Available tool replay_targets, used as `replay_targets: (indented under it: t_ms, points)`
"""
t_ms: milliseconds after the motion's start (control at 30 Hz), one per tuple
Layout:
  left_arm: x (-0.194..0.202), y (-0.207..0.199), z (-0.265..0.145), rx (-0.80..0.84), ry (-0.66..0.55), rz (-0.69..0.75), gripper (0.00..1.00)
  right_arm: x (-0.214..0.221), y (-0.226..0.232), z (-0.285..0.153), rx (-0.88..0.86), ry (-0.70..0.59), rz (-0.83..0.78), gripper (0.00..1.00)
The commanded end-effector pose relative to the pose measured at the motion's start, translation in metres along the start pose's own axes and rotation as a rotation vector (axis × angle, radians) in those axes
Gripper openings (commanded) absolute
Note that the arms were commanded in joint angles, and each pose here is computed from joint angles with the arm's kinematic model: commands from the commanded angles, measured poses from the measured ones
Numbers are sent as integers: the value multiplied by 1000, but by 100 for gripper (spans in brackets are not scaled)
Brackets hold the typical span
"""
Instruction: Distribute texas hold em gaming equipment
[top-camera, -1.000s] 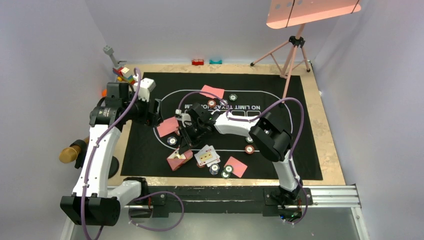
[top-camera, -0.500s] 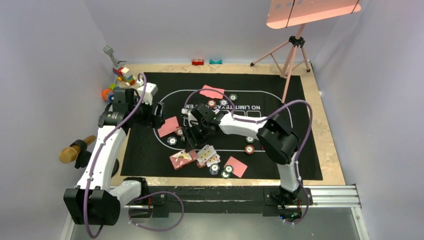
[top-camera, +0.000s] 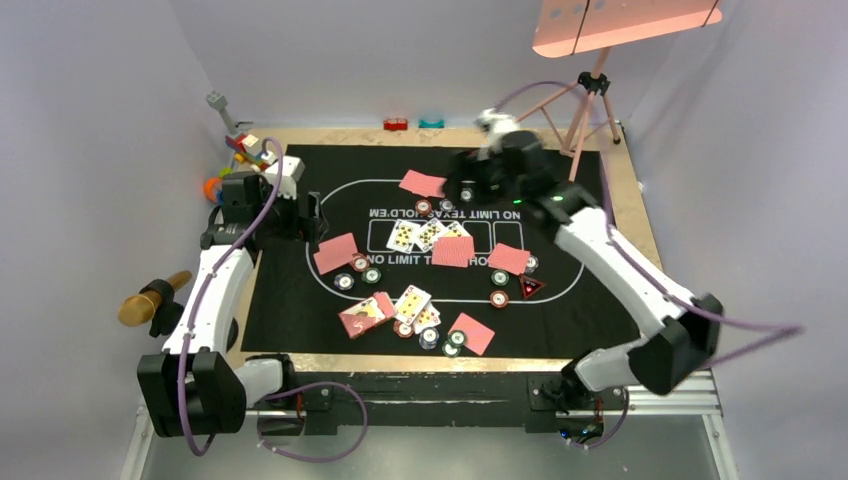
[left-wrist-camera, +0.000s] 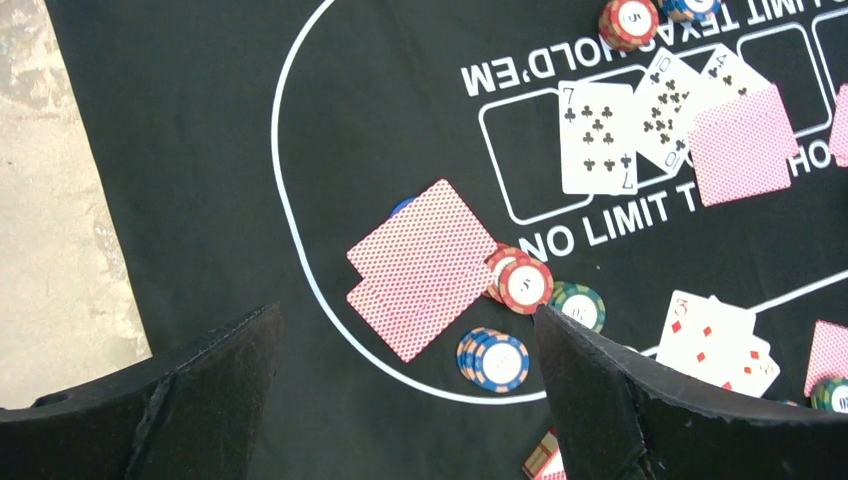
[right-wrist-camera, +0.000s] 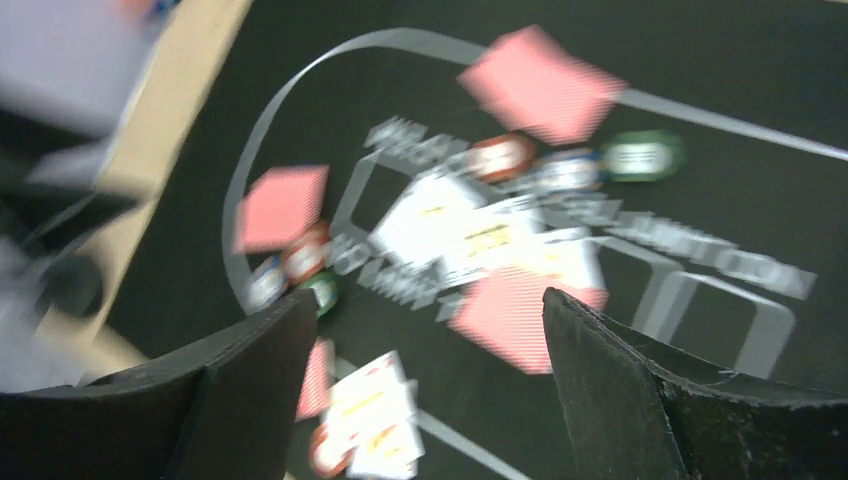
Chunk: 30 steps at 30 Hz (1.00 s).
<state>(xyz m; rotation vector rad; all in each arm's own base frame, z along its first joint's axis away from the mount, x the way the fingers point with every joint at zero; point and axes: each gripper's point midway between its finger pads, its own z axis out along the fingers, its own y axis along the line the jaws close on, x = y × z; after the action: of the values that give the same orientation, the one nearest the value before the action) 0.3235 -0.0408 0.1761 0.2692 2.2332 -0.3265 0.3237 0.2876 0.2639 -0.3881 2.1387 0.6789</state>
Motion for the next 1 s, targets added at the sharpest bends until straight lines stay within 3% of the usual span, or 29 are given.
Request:
replay_targets:
  t_ms: [0, 67, 200, 300, 367, 433, 500, 633, 733, 967]
  points:
    - [-17, 11, 8, -11, -144, 0, 100, -31, -156, -69, 496, -256, 195, 86]
    - [-16, 15, 14, -23, -163, 29, 100, -12, -215, -94, 684, -330, 225, 85]
    - [-13, 9, 25, 33, -205, 76, 100, 2, -264, -119, 934, -419, 78, 82]
    - [-8, 6, 36, 82, -170, 71, 100, 17, -288, -115, 1034, -359, 11, 81]
    - [-6, 8, 41, 85, -141, 70, 100, 23, -299, -104, 1026, -304, 31, 81]
    - [-5, 8, 43, 91, -135, 65, 100, 30, -305, -92, 992, -252, 62, 89]
    - [-7, 6, 43, 102, -178, 115, 100, 31, -309, -84, 977, -249, 60, 91]
    - [-18, 23, 40, -21, -326, 171, 100, 25, -311, -79, 937, -357, 54, 93]
    - [-20, 35, 45, -77, -337, 116, 100, 25, -307, -84, 853, -489, -4, 94]
    - [-20, 40, 54, -101, -446, 82, 100, 32, -319, -101, 941, -597, -45, 96]
